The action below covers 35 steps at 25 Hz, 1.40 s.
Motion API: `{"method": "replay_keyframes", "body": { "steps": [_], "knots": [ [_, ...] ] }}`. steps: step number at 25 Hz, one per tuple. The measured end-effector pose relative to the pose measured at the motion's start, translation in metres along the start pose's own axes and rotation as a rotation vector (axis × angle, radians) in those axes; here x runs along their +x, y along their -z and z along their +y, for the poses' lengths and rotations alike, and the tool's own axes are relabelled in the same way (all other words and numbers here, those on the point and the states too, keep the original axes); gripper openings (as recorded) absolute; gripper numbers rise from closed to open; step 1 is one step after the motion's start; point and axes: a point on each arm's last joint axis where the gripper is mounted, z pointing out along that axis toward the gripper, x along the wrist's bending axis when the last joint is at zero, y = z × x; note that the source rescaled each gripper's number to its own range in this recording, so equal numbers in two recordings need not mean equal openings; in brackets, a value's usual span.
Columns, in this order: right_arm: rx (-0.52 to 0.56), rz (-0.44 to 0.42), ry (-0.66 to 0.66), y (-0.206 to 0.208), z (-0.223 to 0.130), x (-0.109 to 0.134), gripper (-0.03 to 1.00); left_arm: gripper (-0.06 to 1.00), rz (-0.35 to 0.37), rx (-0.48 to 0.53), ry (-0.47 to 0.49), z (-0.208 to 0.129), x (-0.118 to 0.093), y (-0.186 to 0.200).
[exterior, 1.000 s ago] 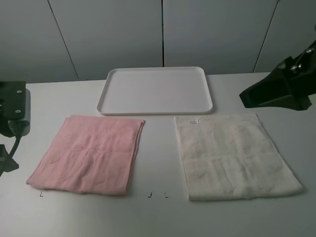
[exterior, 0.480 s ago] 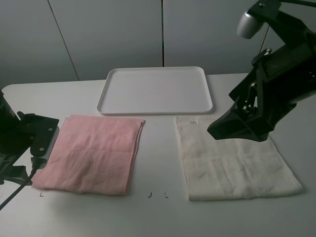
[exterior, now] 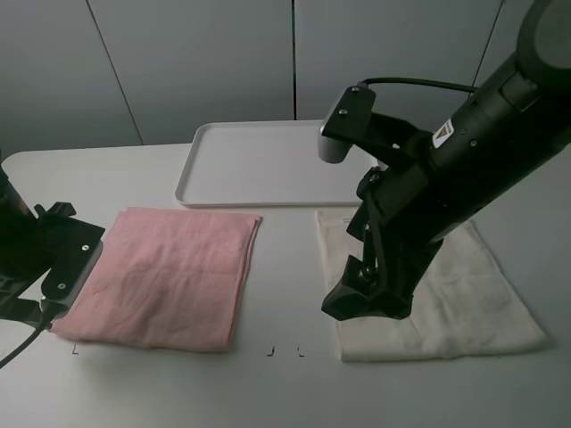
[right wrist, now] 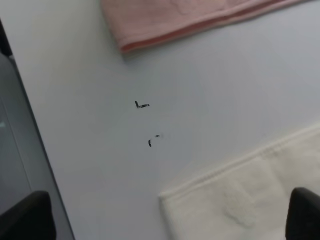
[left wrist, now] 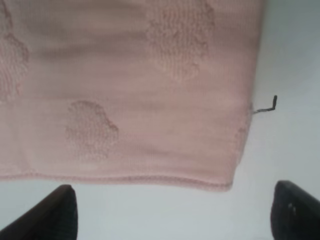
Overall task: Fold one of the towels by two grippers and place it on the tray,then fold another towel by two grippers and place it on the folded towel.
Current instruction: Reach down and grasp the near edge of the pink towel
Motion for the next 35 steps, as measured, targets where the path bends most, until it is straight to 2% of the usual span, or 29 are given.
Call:
{"method": "replay_keyframes", "body": {
  "steps": [6, 14, 19, 26, 32, 35],
  "knots": [
    [0.06, 0.007, 0.142, -0.022, 0.037, 0.011, 1.0, 1.0, -0.051, 0.011, -0.06, -0.001, -0.018, -0.018],
    [0.178, 0.066, 0.224, -0.06, 0.069, 0.021, 1.0, 1.0, -0.056, 0.011, -0.077, 0.001, -0.016, -0.031],
    [0.24, 0.077, 0.309, -0.077, 0.075, 0.036, 1.0, 1.0, -0.07, 0.014, -0.085, 0.001, -0.015, -0.037],
    [0.306, 0.11, 0.309, -0.103, 0.069, 0.038, 1.0, 1.0, -0.066, 0.051, -0.089, -0.002, -0.015, -0.037],
    [0.276, 0.111, 0.296, -0.105, 0.074, 0.039, 1.0, 1.0, -0.067, 0.056, -0.074, -0.003, -0.015, -0.037],
    [0.284, 0.117, 0.289, -0.11, 0.074, 0.038, 1.0, 1.0, -0.043, 0.042, -0.063, -0.001, -0.013, -0.037]
  ]
}}
